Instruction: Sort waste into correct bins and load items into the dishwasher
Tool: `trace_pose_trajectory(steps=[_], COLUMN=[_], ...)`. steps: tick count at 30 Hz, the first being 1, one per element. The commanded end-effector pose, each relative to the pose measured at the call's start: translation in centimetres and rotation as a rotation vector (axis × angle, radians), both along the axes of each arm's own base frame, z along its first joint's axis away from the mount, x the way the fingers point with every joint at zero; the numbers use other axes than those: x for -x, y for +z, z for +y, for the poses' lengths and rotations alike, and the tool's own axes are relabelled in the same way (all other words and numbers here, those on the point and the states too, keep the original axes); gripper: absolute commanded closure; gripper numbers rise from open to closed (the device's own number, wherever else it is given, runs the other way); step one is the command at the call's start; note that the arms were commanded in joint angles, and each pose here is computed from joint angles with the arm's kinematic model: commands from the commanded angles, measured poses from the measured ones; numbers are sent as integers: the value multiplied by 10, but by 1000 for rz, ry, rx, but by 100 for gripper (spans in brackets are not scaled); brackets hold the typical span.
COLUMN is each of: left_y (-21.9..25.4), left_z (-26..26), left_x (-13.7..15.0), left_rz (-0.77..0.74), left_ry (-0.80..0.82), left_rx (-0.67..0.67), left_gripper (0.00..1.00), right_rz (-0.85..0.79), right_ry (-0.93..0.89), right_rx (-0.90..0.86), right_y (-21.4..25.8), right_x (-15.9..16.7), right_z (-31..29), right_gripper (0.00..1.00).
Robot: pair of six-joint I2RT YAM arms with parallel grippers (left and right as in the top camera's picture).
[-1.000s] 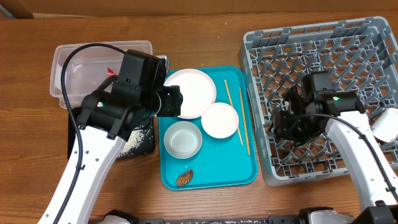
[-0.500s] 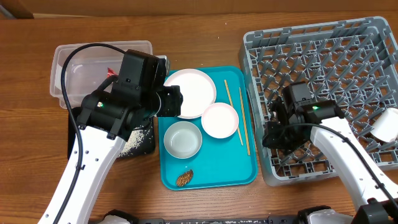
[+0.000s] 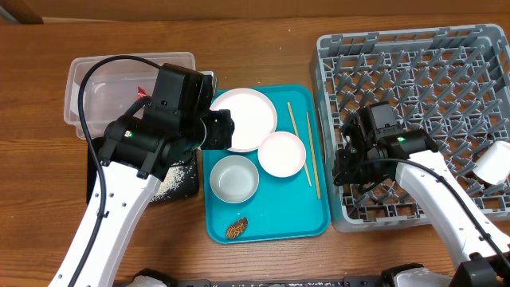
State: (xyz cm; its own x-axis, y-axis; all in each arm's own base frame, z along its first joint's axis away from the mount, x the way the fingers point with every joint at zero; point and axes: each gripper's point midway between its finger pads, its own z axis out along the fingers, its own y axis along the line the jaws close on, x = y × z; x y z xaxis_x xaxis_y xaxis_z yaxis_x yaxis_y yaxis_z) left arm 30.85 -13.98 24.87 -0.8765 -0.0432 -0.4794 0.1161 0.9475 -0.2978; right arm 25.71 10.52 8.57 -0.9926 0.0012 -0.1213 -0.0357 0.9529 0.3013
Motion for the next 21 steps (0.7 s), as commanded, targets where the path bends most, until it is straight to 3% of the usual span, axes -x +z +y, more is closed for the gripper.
trace_pose_trajectory(steps=[1,17,21], left_y=[4,4,4], left_z=[2,2,2], left_x=[-2,-2,-2], left_rz=[-18,-18,-18], left_ry=[-4,-4,-4], left_rx=[-10,-11,-11], left_gripper=[42,41,41], right_rz=[-43,-228,-249], right_ry=[-54,-80,-106], right_rx=[63,101,181], right_y=[-3,6,6], right_x=[-13,-57,-61], right_z=[-14,-19,-33], right_gripper=[93,94,94])
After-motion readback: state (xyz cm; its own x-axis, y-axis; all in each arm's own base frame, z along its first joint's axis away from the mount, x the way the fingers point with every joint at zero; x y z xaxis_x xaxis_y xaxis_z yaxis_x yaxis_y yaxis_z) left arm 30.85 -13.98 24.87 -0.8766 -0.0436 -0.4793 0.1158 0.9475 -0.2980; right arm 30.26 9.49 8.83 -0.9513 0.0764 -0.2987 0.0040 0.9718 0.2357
